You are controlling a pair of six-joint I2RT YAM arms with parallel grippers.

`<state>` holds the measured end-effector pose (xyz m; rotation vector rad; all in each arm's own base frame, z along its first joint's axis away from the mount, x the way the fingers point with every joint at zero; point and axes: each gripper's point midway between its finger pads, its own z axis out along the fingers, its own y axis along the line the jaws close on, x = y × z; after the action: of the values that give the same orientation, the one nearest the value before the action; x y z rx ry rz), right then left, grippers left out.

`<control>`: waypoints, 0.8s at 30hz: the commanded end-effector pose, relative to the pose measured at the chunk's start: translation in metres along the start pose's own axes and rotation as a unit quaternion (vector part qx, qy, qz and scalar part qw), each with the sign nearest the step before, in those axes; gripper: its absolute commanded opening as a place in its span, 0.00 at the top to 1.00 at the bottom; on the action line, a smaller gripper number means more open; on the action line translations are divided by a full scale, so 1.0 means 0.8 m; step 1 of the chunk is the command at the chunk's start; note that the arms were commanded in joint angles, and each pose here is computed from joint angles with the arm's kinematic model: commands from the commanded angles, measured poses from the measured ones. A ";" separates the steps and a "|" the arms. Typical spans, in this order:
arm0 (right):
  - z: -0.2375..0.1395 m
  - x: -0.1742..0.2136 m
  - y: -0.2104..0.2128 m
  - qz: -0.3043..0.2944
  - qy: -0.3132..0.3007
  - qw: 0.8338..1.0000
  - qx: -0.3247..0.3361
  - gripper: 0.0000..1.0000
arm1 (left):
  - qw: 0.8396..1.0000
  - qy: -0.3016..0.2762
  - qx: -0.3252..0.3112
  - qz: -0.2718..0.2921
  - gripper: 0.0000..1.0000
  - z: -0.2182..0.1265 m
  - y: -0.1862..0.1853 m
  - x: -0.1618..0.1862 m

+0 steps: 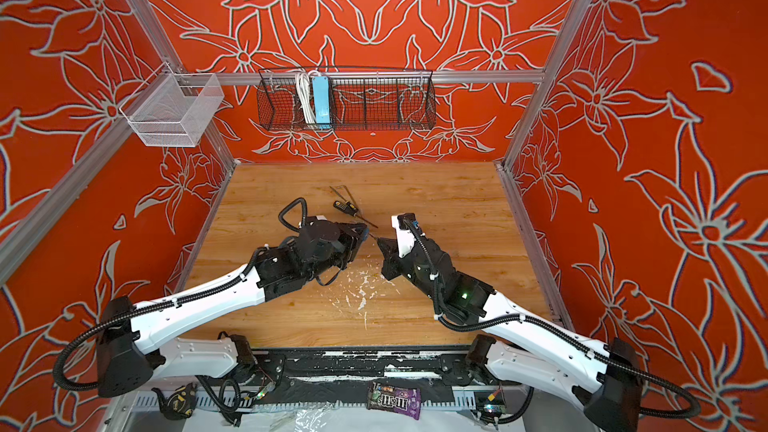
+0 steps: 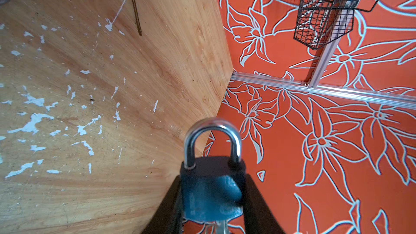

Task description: Unlock with the key

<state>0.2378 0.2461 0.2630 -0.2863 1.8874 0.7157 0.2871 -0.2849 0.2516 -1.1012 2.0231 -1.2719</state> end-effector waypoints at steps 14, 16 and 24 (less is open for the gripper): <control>-0.004 -0.001 0.032 0.056 0.011 0.997 -0.052 1.00 | 1.000 0.011 0.024 -0.009 1.00 -0.008 -0.009 0.004; -0.001 0.006 0.031 0.050 0.018 0.997 -0.047 1.00 | 1.000 0.015 0.025 -0.009 1.00 -0.008 -0.010 0.006; 0.002 0.000 0.023 0.045 0.000 0.999 -0.024 1.00 | 0.999 0.020 0.025 -0.009 1.00 -0.008 -0.011 0.008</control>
<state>0.2252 0.2628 0.2589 -0.2731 1.9278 0.8287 0.2817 -0.2854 0.2472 -1.0923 2.0456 -1.2904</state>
